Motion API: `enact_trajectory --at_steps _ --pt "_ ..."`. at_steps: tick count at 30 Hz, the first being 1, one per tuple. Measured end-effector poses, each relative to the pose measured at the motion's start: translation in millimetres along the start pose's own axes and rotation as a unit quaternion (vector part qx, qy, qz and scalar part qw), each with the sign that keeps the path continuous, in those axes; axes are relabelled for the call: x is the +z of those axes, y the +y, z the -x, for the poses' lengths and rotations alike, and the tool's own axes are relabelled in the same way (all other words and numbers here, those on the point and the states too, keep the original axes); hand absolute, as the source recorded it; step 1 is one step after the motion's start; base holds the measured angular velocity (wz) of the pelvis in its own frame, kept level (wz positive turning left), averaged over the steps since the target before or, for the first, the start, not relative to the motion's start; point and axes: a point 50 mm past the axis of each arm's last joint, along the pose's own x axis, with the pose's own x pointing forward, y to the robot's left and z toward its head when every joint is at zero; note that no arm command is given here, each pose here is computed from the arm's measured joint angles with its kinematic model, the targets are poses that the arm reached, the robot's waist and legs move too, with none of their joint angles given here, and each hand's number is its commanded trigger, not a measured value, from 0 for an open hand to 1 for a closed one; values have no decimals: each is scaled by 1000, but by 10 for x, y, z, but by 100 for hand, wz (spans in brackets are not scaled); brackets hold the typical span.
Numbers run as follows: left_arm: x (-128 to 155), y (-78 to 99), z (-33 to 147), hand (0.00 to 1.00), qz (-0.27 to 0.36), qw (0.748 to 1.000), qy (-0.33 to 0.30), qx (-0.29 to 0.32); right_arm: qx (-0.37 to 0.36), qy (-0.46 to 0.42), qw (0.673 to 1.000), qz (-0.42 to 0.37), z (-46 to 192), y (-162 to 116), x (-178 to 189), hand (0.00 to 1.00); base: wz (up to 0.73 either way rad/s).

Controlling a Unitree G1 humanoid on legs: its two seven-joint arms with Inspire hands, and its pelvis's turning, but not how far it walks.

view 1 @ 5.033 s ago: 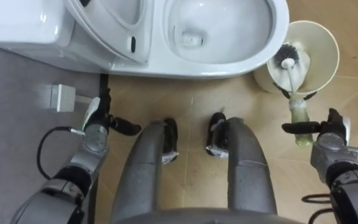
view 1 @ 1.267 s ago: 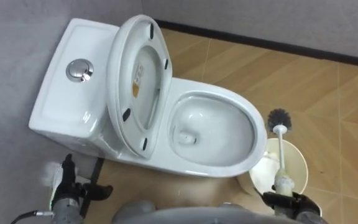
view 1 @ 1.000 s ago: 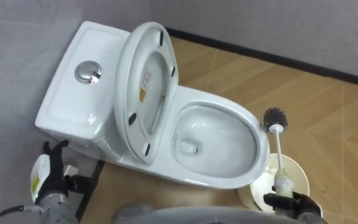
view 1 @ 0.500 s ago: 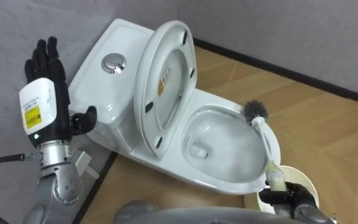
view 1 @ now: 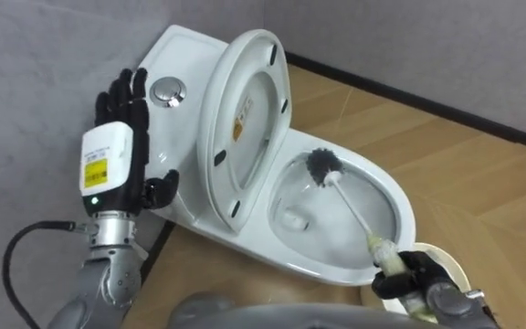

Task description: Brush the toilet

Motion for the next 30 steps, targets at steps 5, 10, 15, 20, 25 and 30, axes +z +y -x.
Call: enact_trajectory --at_steps 5,10,15,20,25,30 --pt "-121 -150 66 0 -19 997 28 -74 1 -14 995 97 -3 -60 52 100 -6" --pt "-126 -155 19 0 -24 996 15 -80 -3 -18 982 186 0 -173 79 100 -9" --pt "-146 -148 -12 0 -30 996 14 -83 -5 -33 963 266 -4 -157 174 100 -5" --pt "-121 -146 -110 0 -31 997 4 -69 -47 -53 948 309 -12 -237 300 100 -9" --pt "-63 -80 -242 0 -29 998 -15 -46 -76 -62 936 339 -18 -348 379 100 -1" --pt "19 95 -477 0 -35 998 -51 -12 -118 -85 914 378 -33 -581 617 100 14"
